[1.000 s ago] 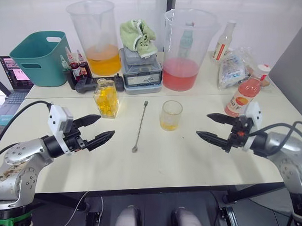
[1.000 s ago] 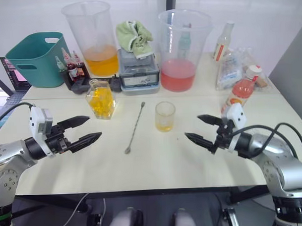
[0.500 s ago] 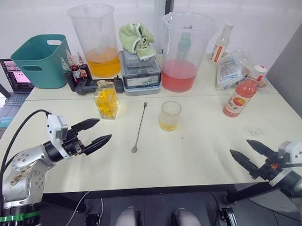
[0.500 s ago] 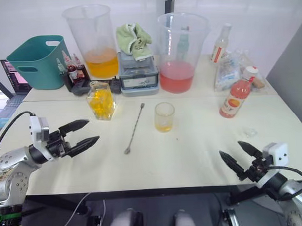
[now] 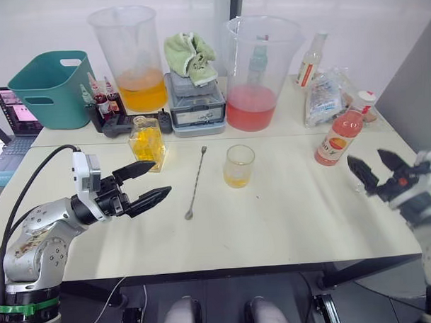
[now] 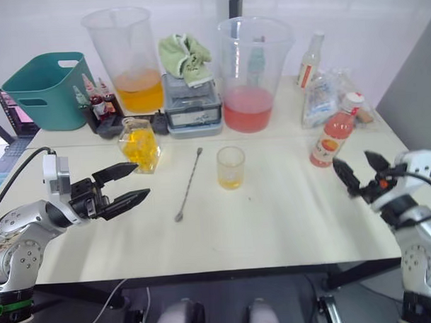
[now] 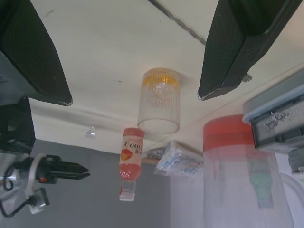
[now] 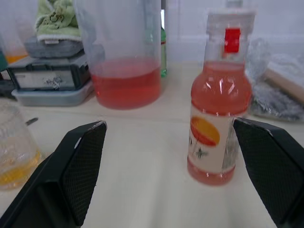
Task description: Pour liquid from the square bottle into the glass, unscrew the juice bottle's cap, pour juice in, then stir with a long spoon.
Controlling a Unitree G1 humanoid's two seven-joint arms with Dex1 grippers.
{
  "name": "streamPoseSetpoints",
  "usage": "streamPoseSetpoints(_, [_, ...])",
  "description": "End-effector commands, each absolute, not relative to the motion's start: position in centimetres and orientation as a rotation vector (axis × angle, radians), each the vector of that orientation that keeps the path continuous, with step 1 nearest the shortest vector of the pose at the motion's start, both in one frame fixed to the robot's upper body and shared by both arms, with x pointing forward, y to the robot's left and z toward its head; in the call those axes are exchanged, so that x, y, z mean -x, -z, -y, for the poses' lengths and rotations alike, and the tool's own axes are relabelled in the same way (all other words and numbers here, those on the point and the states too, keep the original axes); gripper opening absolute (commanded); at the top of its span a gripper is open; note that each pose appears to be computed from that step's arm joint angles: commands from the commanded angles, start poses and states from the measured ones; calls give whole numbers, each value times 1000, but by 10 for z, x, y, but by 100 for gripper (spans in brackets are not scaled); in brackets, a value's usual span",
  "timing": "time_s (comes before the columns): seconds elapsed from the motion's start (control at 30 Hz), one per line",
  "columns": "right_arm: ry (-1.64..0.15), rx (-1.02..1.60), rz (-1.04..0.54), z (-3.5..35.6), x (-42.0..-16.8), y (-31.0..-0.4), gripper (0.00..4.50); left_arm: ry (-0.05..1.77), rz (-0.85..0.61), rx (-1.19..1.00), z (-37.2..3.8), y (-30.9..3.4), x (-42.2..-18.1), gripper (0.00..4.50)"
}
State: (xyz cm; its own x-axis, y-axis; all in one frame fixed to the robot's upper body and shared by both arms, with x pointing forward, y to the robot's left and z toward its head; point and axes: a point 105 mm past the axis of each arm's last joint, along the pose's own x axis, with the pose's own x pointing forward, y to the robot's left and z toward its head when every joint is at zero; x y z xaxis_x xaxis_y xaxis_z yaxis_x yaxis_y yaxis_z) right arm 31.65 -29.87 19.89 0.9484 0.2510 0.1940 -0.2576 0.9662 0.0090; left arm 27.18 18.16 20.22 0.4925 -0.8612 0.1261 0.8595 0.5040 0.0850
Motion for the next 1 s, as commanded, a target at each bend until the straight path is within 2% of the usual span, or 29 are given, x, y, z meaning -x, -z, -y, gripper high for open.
streamPoseSetpoints(0.03, [-207,8,219,310,-340,-223,450,1037,209,-30,-180,-217,-258,447])
streamPoseSetpoints(0.17, [-168,44,247,303,-375,-249,450,1003,231,-37,-178,-220,-249,447])
streamPoseSetpoints(0.4, [-95,39,247,302,-405,-263,450,980,248,-49,-176,-224,-240,447])
streamPoseSetpoints(0.83, [-19,71,204,317,-421,-252,450,927,242,-67,-178,-222,-236,447])
streamPoseSetpoints(0.9, [-4,59,209,320,-423,-253,397,926,244,-69,-178,-222,-237,450])
streamPoseSetpoints(1.0, [2,50,207,322,-425,-250,294,924,245,-71,-179,-223,-238,450])
